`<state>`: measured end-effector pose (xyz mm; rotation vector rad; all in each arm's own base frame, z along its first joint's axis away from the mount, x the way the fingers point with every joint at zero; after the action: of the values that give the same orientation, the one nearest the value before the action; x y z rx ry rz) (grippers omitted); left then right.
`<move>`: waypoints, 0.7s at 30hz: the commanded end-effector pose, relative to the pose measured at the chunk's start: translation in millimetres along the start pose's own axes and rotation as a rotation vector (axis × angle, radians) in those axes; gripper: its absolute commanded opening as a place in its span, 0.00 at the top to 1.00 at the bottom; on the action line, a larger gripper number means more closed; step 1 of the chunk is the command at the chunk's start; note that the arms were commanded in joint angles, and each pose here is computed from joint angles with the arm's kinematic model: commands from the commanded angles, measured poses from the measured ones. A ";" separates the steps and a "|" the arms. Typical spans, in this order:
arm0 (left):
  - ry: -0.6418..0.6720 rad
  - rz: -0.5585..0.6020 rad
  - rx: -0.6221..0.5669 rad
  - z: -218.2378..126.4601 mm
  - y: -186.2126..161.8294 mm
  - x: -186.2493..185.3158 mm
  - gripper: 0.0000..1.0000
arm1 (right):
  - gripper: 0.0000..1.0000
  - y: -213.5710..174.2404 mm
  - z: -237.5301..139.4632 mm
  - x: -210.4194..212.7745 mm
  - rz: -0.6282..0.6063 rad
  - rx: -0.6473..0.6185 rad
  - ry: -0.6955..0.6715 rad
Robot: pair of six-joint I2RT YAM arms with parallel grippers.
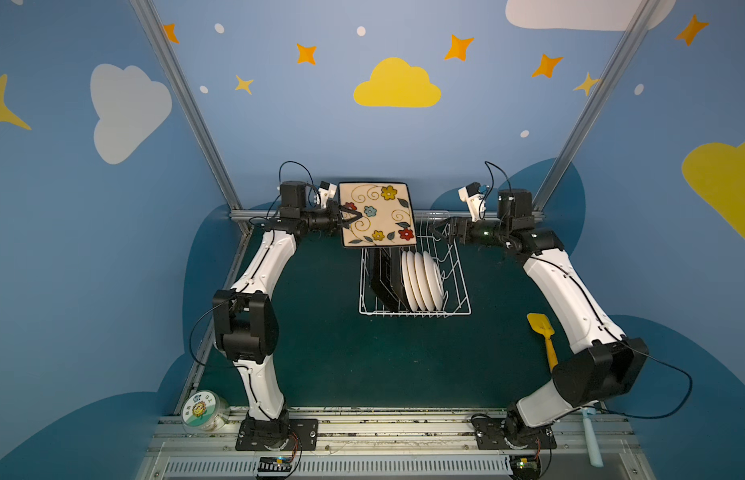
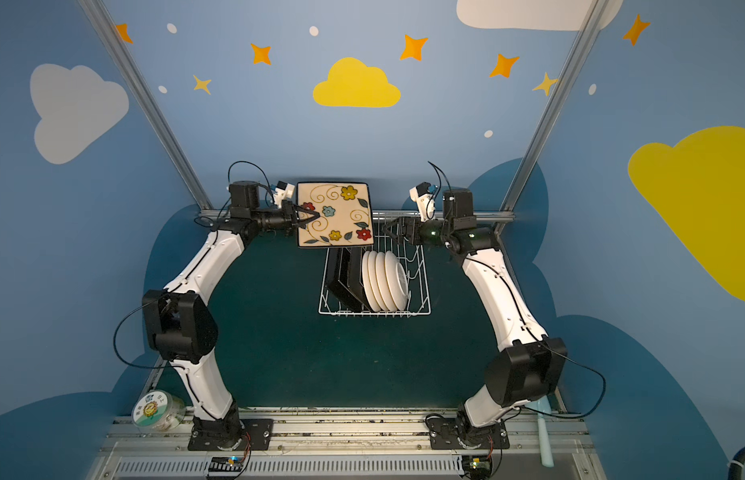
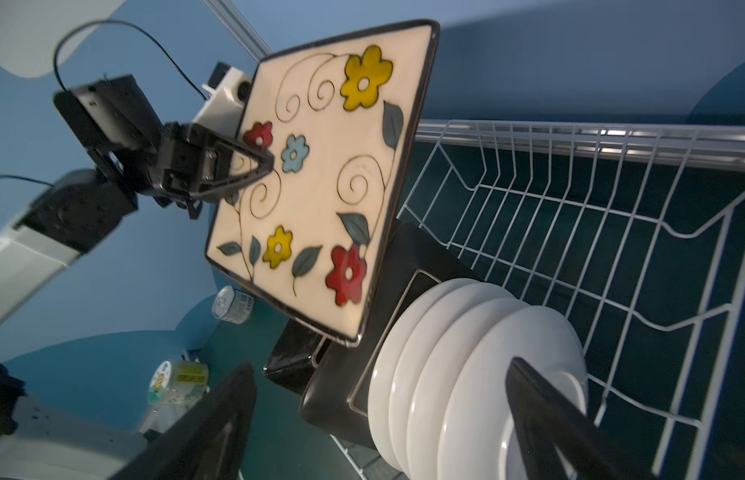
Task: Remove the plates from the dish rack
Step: 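Lower the flowered plate beside the rack with the left gripper while the right draws back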
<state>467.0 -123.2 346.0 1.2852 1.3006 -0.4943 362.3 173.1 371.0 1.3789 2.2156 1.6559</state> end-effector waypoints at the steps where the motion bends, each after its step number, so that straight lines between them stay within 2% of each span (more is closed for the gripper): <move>1: -0.033 0.225 -0.066 -50.1 10.8 -62.5 0.97 | 0.07 -13.2 -0.8 3.7 -0.167 0.033 -0.090; 4: 0.035 0.234 -0.095 -68.6 16.4 -55.0 0.97 | 0.07 -17.8 1.5 14.0 -0.249 0.025 -0.087; 8: 0.107 0.224 -0.120 -89.8 22.0 -38.0 0.97 | 0.07 -21.4 4.2 25.0 -0.300 -0.003 -0.068; 17: 0.294 0.129 -0.138 -134.2 33.4 31.5 0.97 | 0.07 -27.1 9.7 35.6 -0.315 -0.015 -0.058; 21: 0.438 0.133 -0.073 -140.0 29.6 57.4 0.97 | 0.06 -28.8 9.8 37.7 -0.310 -0.014 -0.056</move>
<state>456.9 33.0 323.2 1.3448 1.6597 -0.1336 332.5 205.5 350.2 1.0380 2.2814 1.4841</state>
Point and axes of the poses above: each gripper's point midway between its finger pads, its own z axis out along the fingers, its own x axis along the line the jaws close on, y = z × x, the point moved 6 cm from there along -z, back along the fingers
